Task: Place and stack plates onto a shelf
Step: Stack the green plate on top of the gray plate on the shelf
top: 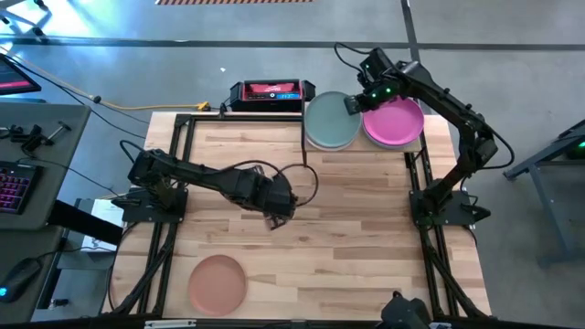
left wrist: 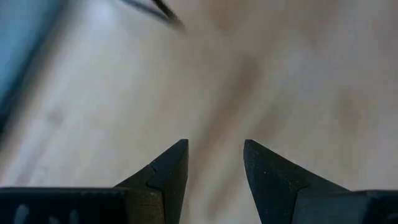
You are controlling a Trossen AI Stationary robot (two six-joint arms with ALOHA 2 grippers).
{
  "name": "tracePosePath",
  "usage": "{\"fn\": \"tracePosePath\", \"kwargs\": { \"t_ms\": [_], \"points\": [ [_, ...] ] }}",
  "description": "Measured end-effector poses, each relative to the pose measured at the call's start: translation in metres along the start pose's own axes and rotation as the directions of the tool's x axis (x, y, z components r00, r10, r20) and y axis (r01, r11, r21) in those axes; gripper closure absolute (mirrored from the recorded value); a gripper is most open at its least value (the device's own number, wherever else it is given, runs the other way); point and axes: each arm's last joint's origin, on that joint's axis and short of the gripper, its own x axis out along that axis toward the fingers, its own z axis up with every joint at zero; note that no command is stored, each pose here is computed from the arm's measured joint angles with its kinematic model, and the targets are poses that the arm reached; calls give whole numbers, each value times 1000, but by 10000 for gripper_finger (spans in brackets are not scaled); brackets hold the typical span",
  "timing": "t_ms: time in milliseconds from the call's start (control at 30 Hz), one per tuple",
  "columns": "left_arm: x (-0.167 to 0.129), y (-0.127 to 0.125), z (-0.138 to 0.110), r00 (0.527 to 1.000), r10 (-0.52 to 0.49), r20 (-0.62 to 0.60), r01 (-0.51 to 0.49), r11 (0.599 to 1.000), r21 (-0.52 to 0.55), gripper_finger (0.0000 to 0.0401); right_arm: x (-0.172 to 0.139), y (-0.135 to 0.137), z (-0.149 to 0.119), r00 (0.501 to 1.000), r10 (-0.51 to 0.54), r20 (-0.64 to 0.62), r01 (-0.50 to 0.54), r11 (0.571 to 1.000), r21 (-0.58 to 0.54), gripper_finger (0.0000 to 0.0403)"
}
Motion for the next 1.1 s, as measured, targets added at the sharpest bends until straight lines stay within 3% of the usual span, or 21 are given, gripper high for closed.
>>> {"fn": "tracePosePath", "kwargs": {
  "t_ms": [100, 233, 400, 600, 833, 1100],
  "points": [
    [1, 8, 12, 957, 209, 203, -153, 954, -260, 256, 0, 0, 0, 1000, -8, 4, 8, 1000, 2, 402],
    [3, 14, 24, 907, 294, 302, -162, 904, -396, 256, 0, 0, 0, 1000, -10, 5, 10, 1000, 2, 402],
    [5, 14, 33, 913, 249, 324, -105, 910, -402, 256, 0, 0, 0, 1000, -10, 5, 10, 1000, 2, 402],
    [7, 11, 38, 945, 113, 308, 2, 937, -350, 256, 0, 0, 0, 1000, -9, 4, 9, 1000, 1, 402],
    [6, 6, 41, 953, 0, 303, 109, 933, -342, 256, 4, 1, 1, 1000, -10, -9, 10, 1000, 18, 402],
    [3, 6, 54, 905, 28, 424, 163, 899, -407, 256, 19, 6, -3, 995, -55, -80, 53, 998, -28, 402]
  ]
}}
